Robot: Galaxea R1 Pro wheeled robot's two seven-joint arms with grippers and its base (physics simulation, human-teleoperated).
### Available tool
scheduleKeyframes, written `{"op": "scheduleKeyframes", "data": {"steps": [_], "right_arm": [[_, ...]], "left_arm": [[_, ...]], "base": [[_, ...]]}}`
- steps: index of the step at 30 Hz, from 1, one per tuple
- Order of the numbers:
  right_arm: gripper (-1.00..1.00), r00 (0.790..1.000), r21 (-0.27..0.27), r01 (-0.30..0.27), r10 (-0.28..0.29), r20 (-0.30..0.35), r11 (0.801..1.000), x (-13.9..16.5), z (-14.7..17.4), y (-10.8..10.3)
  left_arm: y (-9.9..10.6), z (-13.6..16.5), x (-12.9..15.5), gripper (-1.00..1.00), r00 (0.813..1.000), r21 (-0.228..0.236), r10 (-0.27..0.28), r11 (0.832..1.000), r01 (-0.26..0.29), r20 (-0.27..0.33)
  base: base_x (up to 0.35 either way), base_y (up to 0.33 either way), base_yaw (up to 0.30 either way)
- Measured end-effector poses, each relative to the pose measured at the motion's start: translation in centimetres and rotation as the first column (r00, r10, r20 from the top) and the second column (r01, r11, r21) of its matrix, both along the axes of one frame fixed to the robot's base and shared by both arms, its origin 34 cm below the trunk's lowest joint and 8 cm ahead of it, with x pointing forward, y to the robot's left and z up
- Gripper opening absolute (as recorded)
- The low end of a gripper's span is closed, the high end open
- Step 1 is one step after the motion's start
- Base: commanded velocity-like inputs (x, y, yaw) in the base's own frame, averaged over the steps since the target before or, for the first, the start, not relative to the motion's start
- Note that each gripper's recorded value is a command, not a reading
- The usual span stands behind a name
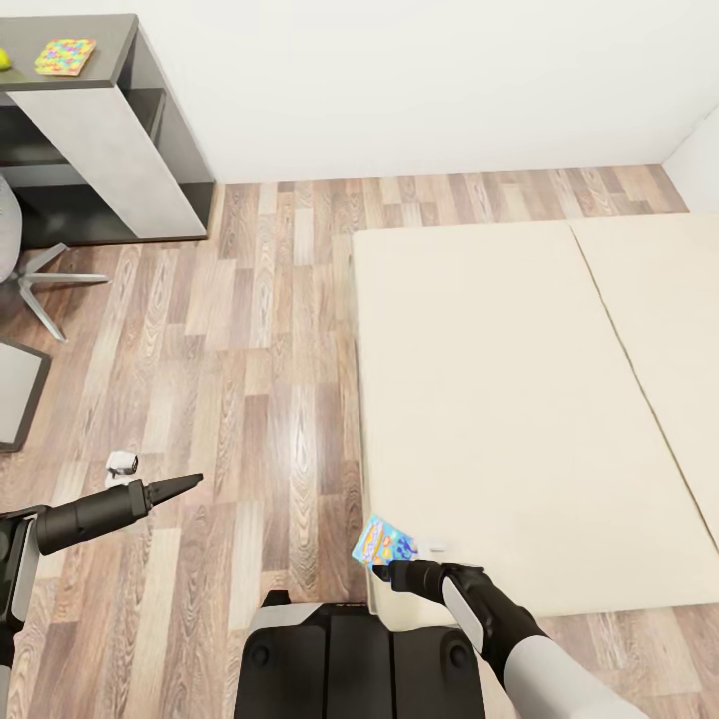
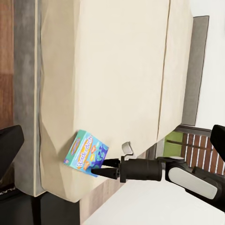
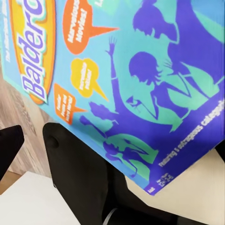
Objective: Put all the toys in the child's room - the three board games (two on the bed and one on the table), the two jigsaw puzzles on the table, and the tennis ball on the table - inside the toy box on the table in the child's room.
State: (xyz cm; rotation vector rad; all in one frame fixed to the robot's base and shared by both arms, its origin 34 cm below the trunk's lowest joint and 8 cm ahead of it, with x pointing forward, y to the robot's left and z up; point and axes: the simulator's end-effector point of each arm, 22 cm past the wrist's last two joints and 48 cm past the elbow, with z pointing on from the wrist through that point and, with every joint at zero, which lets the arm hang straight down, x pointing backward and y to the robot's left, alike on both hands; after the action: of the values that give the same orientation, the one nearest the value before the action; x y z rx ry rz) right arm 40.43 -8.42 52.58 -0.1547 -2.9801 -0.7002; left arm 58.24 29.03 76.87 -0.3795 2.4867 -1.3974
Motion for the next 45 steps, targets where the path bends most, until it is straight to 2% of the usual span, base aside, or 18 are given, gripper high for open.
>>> {"op": "scheduleKeyframes", "data": {"steps": [35, 45], "right_arm": [[1.0, 1.0, -0.002, 0.001, -0.001, -0.013, 1.0, -0.3, 0.0, -0.1], [1.0, 1.0, -0.01, -0.001, 0.0, -0.016, 1.0, -0.3, -0.2, -1.1]], "left_arm": [[0.0, 0.0, 0.0, 1.0, 1.0, -0.001, 0.0, 1.0, 0.0, 0.001], [0.0, 0.0, 0.0, 1.0, 1.0, -0.001, 0.0, 1.0, 0.0, 0.001]], "base": [[0.0, 0.002, 0.0], [0.0, 0.0, 0.0]]}}
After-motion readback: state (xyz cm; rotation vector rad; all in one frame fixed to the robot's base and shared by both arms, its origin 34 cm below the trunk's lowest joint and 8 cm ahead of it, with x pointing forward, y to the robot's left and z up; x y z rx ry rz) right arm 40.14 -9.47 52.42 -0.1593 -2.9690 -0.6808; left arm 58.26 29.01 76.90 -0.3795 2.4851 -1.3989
